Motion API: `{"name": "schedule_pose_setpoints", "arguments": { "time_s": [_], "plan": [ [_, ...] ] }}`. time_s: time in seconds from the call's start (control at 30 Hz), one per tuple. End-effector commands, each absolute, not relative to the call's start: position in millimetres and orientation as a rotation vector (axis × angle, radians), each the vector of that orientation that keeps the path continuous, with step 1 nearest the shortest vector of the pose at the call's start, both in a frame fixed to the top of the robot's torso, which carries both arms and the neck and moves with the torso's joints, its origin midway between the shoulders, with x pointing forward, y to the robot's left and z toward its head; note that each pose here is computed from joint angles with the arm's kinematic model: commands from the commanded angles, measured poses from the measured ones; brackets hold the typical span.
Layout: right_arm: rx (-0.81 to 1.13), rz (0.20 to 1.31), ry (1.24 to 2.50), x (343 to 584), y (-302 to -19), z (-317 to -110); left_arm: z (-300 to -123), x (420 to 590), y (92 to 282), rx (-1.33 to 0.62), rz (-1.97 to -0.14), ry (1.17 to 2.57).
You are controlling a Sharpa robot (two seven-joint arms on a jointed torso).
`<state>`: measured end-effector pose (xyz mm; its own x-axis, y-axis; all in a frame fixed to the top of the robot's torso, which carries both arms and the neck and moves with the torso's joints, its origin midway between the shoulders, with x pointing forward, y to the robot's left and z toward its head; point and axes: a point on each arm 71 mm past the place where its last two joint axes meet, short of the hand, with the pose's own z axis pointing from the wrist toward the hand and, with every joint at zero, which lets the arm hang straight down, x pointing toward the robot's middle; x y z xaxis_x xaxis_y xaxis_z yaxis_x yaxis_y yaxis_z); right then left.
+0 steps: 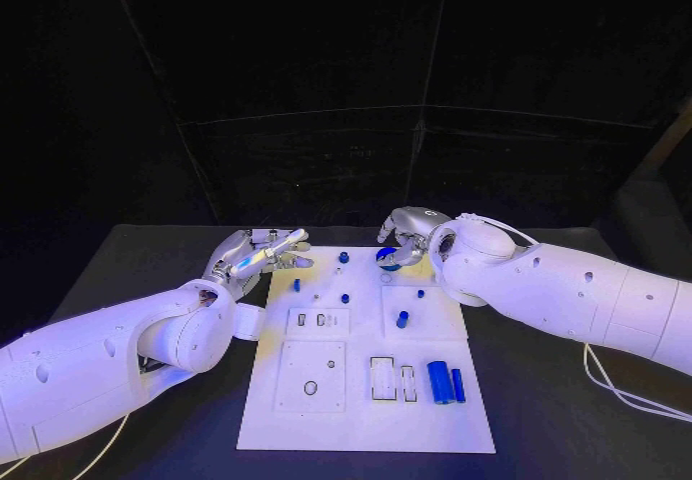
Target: Assemble the parts on the task board
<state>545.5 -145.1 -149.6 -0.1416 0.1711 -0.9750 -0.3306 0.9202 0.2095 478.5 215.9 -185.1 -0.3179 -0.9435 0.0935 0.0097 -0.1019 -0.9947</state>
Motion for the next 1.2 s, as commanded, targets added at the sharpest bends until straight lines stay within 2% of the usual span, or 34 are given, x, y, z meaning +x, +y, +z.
{"name": "schedule_pose_setpoints", "arguments": {
  "time_s": [0.03, 0.3, 1.2],
  "plan": [
    [-0.112, 0.462, 1.735, 549.9, -149.6, -155.2, -184.0, 478.5, 214.0, -1.079, -1.548, 1.385],
    [-0.083, 0.457, 1.769, 559.5, -159.4, -160.6, -184.3, 478.9, 213.5, -1.079, -1.549, 1.386],
    [-0.057, 0.435, 1.795, 569.9, -161.3, -166.0, -185.1, 480.0, 212.2, -1.08, -1.553, 1.391]
  ]
}}
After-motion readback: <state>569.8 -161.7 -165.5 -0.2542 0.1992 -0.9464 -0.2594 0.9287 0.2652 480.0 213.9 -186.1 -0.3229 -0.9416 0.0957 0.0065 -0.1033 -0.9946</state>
